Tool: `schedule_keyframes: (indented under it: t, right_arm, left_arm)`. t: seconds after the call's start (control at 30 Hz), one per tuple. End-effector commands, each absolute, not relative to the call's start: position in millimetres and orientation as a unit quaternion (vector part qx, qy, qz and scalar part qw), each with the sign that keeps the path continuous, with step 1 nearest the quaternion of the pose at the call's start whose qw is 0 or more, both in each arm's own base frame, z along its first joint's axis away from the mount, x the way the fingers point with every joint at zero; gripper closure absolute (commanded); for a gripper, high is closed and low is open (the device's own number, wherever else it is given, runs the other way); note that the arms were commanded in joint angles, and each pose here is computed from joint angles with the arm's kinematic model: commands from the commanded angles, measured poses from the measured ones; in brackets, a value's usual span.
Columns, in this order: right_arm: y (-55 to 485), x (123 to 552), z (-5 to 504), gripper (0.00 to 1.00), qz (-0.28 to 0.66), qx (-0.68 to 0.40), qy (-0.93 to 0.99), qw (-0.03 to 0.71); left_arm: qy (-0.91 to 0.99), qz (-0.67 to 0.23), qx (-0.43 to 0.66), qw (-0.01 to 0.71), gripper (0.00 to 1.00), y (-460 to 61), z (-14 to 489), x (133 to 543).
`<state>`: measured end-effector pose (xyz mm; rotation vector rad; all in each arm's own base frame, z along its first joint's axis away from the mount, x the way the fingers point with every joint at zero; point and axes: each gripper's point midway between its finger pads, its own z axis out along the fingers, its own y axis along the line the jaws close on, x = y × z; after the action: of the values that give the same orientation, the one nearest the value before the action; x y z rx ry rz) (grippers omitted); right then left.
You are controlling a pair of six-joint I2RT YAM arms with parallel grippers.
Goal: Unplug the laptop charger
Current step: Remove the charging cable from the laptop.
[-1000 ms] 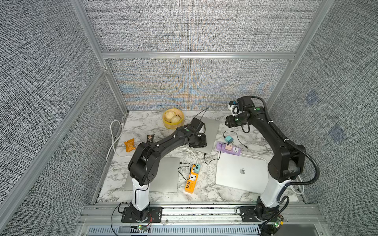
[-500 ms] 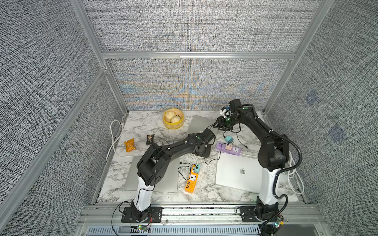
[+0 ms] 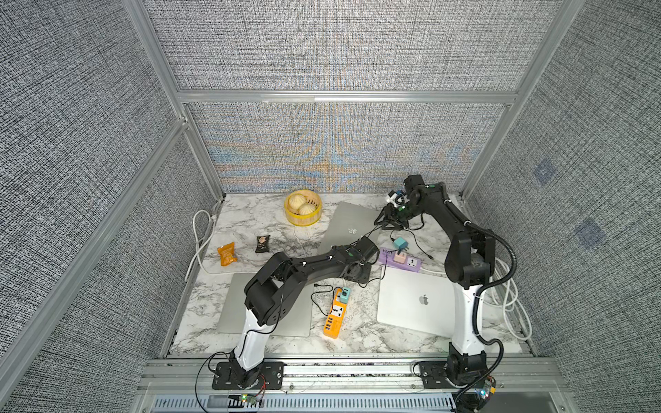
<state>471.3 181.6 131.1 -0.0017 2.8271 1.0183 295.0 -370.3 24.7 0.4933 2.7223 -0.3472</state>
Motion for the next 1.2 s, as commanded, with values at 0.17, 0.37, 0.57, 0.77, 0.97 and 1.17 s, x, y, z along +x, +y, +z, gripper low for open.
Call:
schedule_keyframes:
  t: [0.17, 0.37, 0.57, 0.77, 0.97, 1.17]
  right_arm:
    - [192, 465, 128, 0.58, 0.352, -0.009, 0.936, 0.032]
    - [194, 464, 104, 0.61, 0.326, -0.001, 0.945, 0.009]
    - [198, 465, 95, 0.64, 0.314, -0.012, 0.949, -0.003]
    - [203, 463, 92, 0.65, 0.311, -0.022, 0.95, -0.019]
    - [204, 457, 81, 0.66, 0.31, -0.025, 0.95, -0.038]
    - [206, 454, 76, 0.67, 0.311, -0.031, 0.949, -0.047]
  left_arm:
    - [0.96, -0.102, 0.17, 0.2, 0.64, -371, 21, 307]
    - [0.963, -0.092, 0.177, 0.181, 0.65, -368, 14, 302]
    - [0.967, -0.075, 0.172, 0.174, 0.66, -359, 11, 299]
    - [0.966, -0.062, 0.183, 0.174, 0.69, -357, 10, 301]
    - [0.964, -0.074, 0.187, 0.173, 0.73, -364, 7, 302]
    - [0.965, -0.072, 0.188, 0.167, 0.74, -367, 3, 303]
